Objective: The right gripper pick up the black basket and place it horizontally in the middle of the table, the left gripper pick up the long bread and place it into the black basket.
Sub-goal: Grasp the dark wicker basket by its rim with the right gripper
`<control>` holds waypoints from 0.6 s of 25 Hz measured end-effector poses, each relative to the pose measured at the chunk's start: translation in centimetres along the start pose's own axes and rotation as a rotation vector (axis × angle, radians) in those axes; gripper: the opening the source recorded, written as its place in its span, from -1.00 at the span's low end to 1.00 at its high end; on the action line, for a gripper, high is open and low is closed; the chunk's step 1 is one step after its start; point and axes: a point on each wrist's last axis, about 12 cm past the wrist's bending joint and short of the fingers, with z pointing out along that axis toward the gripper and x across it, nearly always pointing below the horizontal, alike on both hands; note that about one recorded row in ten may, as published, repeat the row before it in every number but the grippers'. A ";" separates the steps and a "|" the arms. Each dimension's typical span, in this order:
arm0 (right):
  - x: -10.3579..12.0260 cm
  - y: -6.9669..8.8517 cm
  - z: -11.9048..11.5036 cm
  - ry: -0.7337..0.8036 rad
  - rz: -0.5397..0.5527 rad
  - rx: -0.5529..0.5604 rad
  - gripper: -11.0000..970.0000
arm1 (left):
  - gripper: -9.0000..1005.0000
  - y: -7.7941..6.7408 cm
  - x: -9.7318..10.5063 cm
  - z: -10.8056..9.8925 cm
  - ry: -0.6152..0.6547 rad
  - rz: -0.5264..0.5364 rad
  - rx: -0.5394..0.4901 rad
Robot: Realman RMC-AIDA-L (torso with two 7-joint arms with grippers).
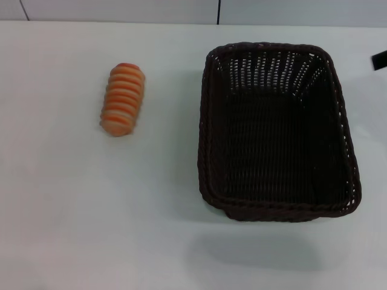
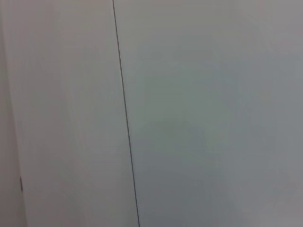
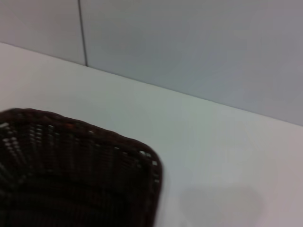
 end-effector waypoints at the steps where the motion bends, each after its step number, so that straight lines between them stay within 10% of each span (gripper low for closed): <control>1: 0.0 0.0 0.0 0.000 0.000 0.000 0.54 | 0.69 0.0 0.0 0.0 0.000 0.000 0.000; 15: 0.7 4.0 2.4 0.077 0.045 -0.030 0.54 | 0.69 0.3 0.5 1.2 0.003 0.015 -0.009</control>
